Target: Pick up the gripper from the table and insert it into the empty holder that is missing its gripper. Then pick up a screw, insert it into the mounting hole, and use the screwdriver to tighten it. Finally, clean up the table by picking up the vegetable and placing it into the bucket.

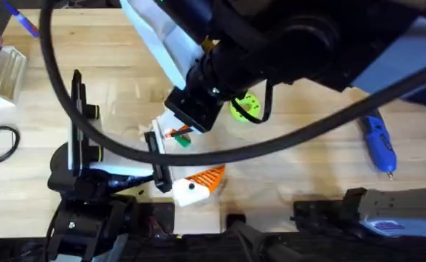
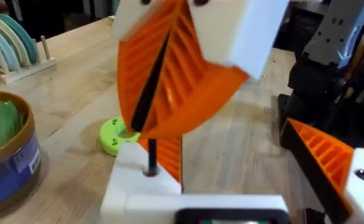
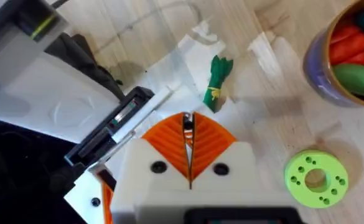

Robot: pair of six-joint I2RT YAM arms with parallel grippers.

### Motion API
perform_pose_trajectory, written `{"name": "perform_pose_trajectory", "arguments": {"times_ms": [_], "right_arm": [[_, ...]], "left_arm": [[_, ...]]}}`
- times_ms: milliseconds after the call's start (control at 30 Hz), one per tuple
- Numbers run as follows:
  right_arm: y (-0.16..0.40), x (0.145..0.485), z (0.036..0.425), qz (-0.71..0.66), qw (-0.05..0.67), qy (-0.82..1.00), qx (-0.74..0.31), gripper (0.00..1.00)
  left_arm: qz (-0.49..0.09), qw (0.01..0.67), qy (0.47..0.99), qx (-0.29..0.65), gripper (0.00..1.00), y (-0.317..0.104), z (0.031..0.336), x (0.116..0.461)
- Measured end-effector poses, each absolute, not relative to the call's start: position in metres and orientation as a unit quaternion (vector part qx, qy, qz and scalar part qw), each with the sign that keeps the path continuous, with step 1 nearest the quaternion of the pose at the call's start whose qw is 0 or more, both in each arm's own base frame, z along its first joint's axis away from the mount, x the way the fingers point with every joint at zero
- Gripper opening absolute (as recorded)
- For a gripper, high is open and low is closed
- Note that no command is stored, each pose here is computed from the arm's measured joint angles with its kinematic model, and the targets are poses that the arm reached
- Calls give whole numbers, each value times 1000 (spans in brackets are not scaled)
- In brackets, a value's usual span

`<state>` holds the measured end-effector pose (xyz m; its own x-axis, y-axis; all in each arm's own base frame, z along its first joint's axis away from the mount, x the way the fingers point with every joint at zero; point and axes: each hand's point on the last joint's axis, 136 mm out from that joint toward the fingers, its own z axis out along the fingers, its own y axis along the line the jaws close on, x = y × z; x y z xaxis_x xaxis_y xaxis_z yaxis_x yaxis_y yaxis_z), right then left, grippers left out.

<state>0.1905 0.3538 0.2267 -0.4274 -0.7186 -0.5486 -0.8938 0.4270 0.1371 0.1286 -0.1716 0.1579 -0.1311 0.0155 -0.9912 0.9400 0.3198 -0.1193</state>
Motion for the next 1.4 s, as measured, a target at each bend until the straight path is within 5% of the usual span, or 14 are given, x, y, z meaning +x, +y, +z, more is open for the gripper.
{"name": "perform_pose_trajectory", "arguments": {"times_ms": [533, 733, 767, 1100, 1267, 1333, 1400], "right_arm": [[362, 187, 208, 198, 186, 821, -502, 30], [358, 192, 210, 195, 188, 825, -496, 870], [355, 195, 211, 195, 189, 828, -491, 924], [286, 212, 273, 197, 237, 851, -425, 943], [228, 192, 291, 184, 227, 875, -385, 943], [205, 183, 292, 178, 222, 888, -361, 943], [182, 179, 291, 175, 230, 898, -330, 943]], "left_arm": [[-439, 528, 616, 386, 985, -172, 158, 128], [-438, 530, 615, 388, 985, -172, 158, 128], [-438, 530, 615, 388, 985, -172, 158, 128], [-436, 531, 613, 390, 982, -172, 158, 128], [-436, 531, 613, 390, 750, -172, 158, 128], [-435, 532, 613, 391, 532, -172, 158, 128], [-435, 532, 613, 391, 212, -172, 158, 128]]}}
